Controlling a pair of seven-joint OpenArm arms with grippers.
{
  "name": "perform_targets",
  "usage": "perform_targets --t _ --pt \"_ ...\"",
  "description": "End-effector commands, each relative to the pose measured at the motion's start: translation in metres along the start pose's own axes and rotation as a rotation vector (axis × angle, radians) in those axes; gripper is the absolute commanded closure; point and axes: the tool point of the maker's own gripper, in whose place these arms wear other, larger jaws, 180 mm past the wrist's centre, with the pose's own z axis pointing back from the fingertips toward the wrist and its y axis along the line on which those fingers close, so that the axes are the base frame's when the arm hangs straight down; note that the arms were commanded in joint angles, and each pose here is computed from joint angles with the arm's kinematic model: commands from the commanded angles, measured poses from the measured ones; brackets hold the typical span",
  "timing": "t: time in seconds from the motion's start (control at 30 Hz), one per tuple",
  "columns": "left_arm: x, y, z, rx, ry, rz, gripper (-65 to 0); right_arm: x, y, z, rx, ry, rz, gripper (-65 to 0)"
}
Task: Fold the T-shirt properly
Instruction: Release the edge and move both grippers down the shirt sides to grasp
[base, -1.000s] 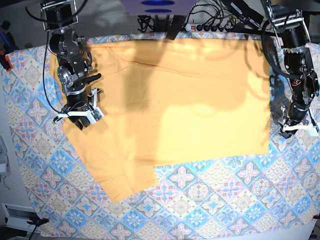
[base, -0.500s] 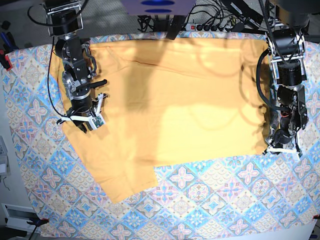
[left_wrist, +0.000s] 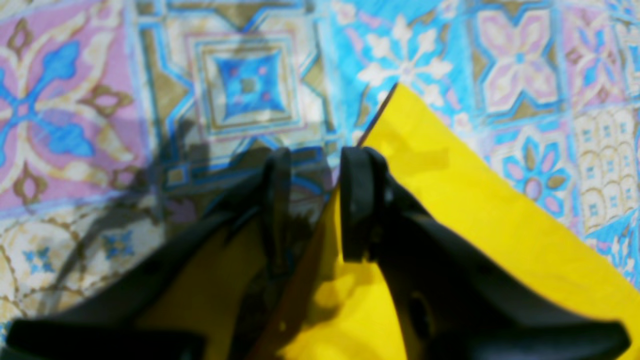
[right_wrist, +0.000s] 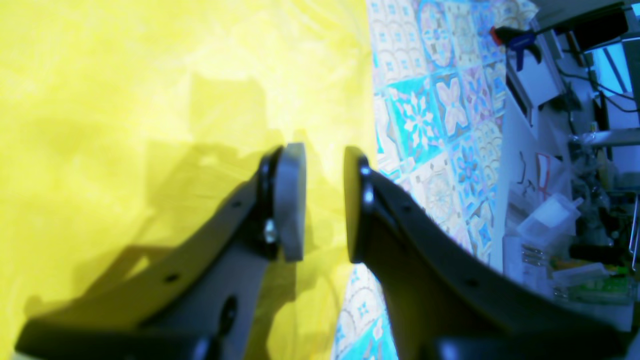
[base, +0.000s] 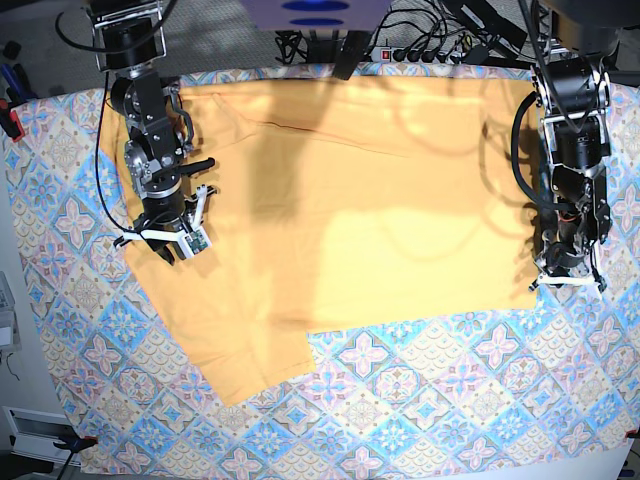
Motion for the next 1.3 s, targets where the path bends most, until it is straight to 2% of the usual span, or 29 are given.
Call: perform_targets --t 0.0,0.3,0.5,0.8,0.87,0.97,1.07,1.27 --pt "0.023 -0.004 0.001 -0.012 -0.058 0.006 -17.1 0.014 -0.014 -0.001 -0.037 -0.045 0.001 -13.2" --pt "-0.006 -0.004 -0.007 0.003 -0.021 0.032 -17.1 0.017 -0.015 0.005 -0.043 -0.058 -0.003 -13.2" --pt "-0.023 -0.021 -0.010 -0.024 0.016 -0.035 -17.1 0.016 -0.015 0.005 -0.042 -0.057 -0.004 -13.2" --pt "-0.040 -0.031 -0.012 -0.040 0.044 -0.033 -16.2 0.016 -0.014 0.005 -0.041 -0.056 -0.004 -13.2" --pt "-0.043 -0.028 -0.011 -0.035 0.050 -0.035 -12.6 0.016 -0.014 0.005 -0.041 -0.056 -0.004 -13.2" --pt "-0.043 -0.028 -0.011 -0.035 0.050 -0.035 0.0 0.015 -0.014 0.005 -0.040 -0.054 -0.004 -13.2" --pt "-0.050 -0.023 -0.010 -0.031 0.059 -0.041 0.0 0.014 -0.013 0.005 -0.038 -0.052 -0.003 -13.2" --pt "-0.046 -0.044 0.018 -0.129 -0.012 -0.123 0.0 0.013 -0.014 0.005 -0.043 -0.051 -0.005 -13.2"
